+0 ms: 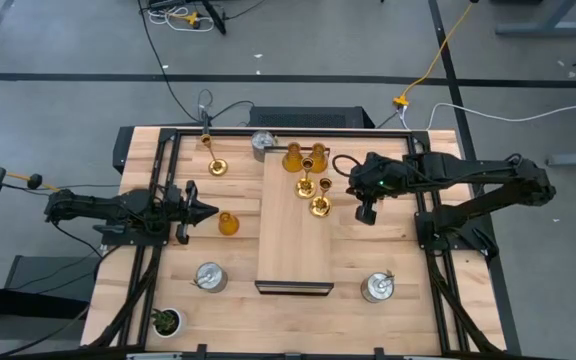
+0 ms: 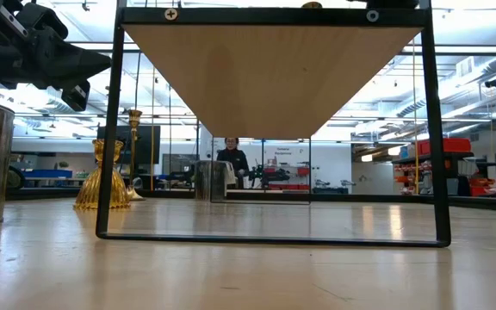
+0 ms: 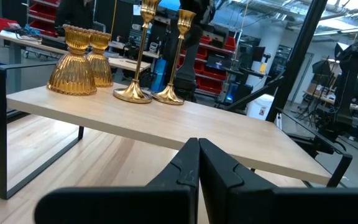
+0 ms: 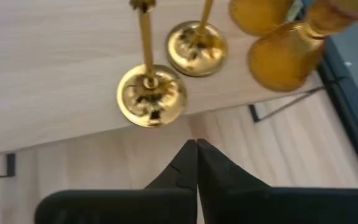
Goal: Pick & Place candle stick holders
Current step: Put the bottom candle holder on the shelf
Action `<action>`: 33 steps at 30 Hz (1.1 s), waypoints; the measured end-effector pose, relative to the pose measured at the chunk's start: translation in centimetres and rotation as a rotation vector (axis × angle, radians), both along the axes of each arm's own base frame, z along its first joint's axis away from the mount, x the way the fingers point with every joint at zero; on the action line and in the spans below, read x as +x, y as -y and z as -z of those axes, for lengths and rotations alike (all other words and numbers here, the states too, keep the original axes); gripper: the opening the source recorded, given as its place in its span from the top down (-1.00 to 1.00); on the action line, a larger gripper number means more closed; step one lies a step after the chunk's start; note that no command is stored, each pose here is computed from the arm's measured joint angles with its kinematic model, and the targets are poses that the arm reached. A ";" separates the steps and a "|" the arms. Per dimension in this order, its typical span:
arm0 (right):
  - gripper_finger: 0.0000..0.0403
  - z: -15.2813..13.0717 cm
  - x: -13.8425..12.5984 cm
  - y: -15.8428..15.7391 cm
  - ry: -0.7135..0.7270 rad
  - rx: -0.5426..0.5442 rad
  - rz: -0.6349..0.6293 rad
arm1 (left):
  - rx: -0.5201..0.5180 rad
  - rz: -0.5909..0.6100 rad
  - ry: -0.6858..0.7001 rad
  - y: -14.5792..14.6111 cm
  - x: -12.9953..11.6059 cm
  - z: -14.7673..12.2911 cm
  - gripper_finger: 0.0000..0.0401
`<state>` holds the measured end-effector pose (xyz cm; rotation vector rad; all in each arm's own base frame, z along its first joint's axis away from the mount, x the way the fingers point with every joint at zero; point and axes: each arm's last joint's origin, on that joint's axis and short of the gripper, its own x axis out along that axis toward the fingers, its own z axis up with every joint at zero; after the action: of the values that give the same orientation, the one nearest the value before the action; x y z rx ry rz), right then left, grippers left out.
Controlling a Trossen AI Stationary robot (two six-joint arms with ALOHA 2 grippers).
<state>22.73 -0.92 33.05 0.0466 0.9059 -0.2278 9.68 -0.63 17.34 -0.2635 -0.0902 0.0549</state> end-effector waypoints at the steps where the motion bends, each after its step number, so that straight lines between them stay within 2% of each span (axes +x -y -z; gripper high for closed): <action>1: 0.98 0.2 0.0 0.0 0.007 0.002 -0.002 | 0.000 0.000 0.000 0.0 0.0 0.0 0.95; 9: 0.99 2.6 -0.7 -0.1 0.036 0.034 -0.028 | 0.000 0.000 0.000 0.0 0.0 0.0 0.95; 21: 0.99 5.6 0.1 0.0 0.117 0.071 -0.058 | 0.000 0.000 0.000 0.0 0.0 0.0 0.95; 33: 1.00 7.8 -0.1 0.5 0.080 0.075 -0.035 | 0.000 0.000 0.000 0.0 0.0 0.0 0.95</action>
<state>22.61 -1.37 25.23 0.1081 0.8349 -0.1582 9.67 -0.63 17.34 -0.2636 -0.0904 0.0549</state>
